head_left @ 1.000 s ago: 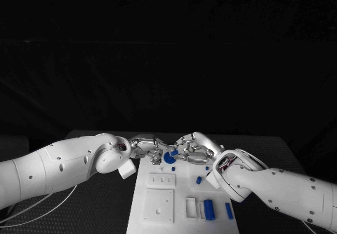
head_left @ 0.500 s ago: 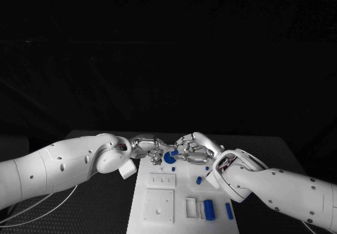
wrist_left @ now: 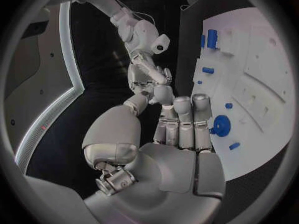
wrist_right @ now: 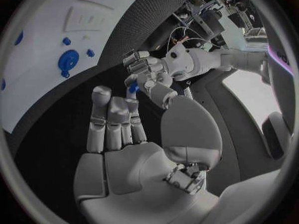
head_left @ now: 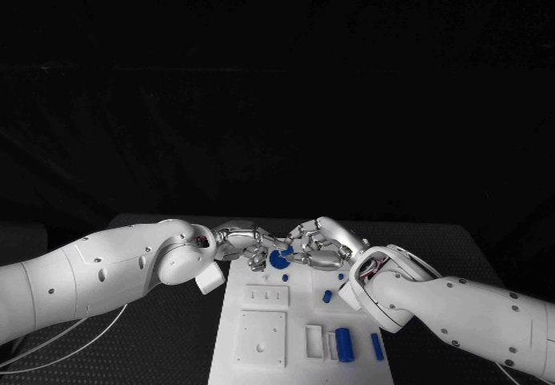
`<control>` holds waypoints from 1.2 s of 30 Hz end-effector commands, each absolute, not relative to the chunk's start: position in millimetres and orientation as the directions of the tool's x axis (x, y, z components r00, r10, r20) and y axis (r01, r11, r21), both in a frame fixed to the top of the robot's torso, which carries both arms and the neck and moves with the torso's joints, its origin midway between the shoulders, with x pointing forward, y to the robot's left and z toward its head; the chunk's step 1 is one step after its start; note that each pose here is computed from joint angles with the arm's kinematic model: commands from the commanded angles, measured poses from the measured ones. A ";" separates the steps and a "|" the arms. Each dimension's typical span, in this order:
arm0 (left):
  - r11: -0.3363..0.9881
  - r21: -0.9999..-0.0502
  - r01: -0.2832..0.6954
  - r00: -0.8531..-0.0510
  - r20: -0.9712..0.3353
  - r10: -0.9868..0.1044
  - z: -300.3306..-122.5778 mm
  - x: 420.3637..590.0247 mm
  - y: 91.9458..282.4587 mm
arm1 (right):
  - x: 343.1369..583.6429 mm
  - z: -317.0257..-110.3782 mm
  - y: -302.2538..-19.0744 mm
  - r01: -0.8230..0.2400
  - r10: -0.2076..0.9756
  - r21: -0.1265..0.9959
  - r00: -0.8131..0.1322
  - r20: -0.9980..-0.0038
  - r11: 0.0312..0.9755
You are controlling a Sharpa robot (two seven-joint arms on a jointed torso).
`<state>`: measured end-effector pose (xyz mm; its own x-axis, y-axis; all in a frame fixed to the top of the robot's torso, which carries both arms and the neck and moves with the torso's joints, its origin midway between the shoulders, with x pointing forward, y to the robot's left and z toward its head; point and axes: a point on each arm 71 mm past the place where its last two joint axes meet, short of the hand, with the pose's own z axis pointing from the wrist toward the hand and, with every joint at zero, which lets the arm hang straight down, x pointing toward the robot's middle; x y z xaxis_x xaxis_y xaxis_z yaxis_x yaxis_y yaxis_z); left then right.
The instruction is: Assemble the parts on the task board
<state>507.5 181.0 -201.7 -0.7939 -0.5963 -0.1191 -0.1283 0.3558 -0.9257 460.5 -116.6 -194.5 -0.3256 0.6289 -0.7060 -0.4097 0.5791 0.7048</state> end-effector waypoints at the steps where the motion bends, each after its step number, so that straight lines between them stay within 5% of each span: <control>1: 0.333 -0.935 -0.123 -0.804 -0.103 -0.586 -199.1 506.2 176.3 | 460.1 -195.5 -115.9 -0.409 0.626 0.701 -0.324 -0.710 0.584; 36: 0.275 -0.951 -0.144 -0.765 -0.069 -0.640 -196.6 510.9 180.8 | 462.4 -201.8 -117.5 -0.379 0.596 0.697 -0.362 -0.717 0.608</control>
